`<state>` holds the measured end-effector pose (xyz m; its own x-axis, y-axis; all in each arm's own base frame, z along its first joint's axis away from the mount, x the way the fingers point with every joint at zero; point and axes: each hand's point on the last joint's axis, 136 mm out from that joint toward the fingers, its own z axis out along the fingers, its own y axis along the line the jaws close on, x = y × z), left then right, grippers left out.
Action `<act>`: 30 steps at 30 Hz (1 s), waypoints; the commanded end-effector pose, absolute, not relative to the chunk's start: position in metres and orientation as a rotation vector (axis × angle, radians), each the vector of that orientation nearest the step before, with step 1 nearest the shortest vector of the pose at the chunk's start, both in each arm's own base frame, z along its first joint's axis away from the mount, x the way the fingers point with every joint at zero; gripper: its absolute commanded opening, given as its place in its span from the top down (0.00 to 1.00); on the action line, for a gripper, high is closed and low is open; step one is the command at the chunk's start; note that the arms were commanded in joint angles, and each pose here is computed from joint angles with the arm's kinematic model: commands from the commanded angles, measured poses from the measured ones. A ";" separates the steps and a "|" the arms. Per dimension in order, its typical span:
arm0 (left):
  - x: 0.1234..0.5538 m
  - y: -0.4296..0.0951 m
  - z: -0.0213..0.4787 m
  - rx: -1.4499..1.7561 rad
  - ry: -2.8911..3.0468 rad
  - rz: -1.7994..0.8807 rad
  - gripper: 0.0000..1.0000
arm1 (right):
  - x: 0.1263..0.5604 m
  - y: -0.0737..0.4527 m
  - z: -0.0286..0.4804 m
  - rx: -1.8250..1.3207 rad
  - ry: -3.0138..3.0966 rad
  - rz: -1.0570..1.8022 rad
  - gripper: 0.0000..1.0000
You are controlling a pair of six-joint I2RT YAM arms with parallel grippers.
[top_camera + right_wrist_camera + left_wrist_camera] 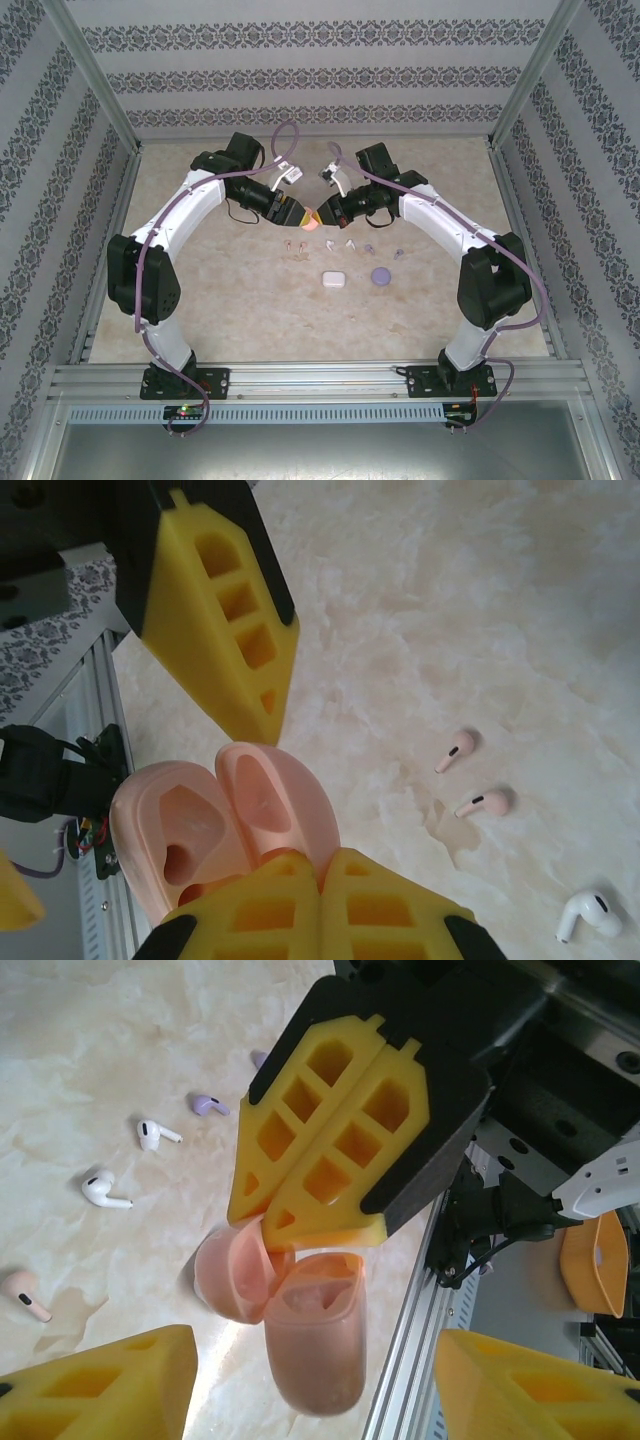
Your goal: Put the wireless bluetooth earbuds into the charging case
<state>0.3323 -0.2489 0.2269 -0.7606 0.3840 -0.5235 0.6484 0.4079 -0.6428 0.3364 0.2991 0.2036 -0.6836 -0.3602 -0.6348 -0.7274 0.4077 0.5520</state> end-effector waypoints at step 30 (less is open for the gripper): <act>0.329 -0.263 0.230 0.918 2.292 -1.444 0.87 | 0.338 0.314 0.238 -0.932 2.129 1.266 1.00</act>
